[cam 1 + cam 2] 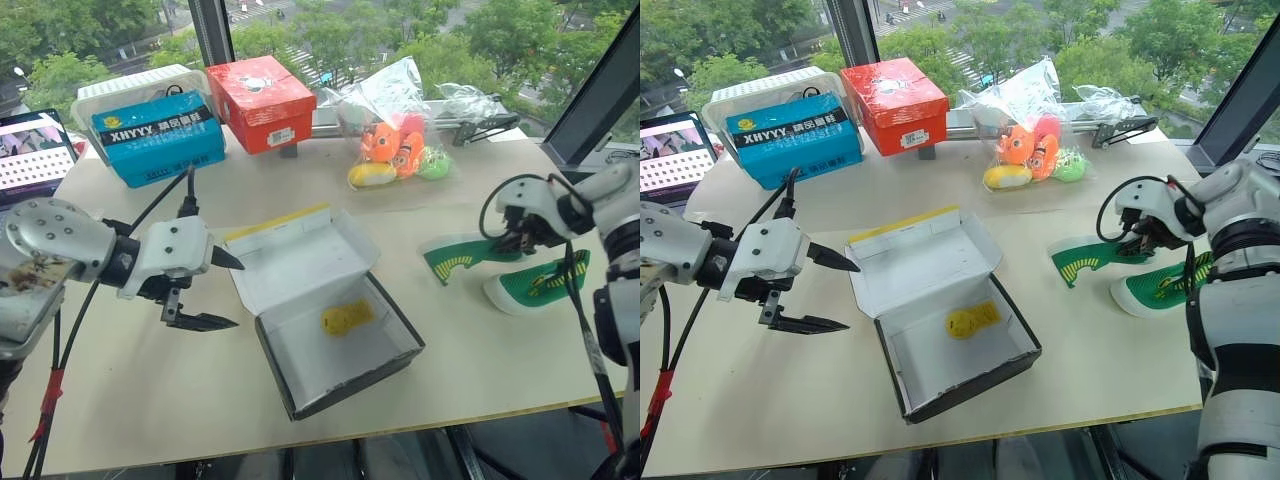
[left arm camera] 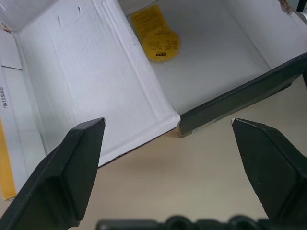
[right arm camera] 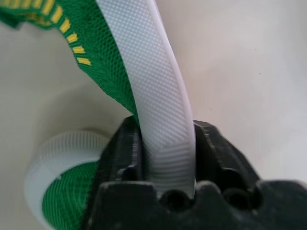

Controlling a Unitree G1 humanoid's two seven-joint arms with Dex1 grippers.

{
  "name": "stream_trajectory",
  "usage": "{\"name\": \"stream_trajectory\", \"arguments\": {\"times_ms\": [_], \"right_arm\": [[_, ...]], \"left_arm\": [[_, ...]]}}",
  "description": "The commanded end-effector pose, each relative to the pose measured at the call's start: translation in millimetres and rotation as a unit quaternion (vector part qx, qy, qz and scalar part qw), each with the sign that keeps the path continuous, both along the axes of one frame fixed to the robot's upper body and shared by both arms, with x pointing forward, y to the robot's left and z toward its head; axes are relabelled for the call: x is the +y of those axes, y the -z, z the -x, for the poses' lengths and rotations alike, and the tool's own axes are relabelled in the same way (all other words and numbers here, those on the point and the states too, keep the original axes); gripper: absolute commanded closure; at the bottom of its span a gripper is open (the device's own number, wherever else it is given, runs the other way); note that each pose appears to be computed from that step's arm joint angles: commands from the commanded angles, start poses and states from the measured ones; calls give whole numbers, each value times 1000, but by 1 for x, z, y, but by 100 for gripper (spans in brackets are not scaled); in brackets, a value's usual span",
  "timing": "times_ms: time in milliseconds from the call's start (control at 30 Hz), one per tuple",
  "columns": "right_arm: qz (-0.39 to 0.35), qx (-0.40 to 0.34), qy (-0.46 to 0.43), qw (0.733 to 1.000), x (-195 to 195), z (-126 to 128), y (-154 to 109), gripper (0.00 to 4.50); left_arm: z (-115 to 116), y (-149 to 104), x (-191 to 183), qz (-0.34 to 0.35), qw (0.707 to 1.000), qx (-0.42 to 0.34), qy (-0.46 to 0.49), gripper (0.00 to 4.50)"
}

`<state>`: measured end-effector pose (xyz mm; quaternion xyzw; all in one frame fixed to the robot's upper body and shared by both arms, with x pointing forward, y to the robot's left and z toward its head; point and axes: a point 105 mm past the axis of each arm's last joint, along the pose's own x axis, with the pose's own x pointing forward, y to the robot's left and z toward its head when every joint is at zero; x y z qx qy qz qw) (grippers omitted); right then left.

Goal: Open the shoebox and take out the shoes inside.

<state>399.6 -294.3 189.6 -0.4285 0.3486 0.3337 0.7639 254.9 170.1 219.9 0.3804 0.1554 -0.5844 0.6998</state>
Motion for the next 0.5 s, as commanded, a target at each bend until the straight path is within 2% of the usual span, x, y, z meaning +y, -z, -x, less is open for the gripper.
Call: {"name": "stream_trajectory", "arguments": {"times_ms": [33, 167, 333, 500], "right_arm": [[0, -103, 44, 994, -5, -18, -26, 152], [5, -204, 73, 976, -6, -33, -54, 12], [-12, -308, 89, 947, -1, -43, -99, 12], [-44, -297, 27, 953, 17, -34, -125, 12]], "left_arm": [[4, -14, 1, -2, 1000, -28, -5, 0], [6, -13, 2, -1, 1000, -26, -9, 0], [6, -13, 2, -1, 1000, -25, -11, 0], [7, -15, 2, -2, 1000, -25, -9, 0]]}}
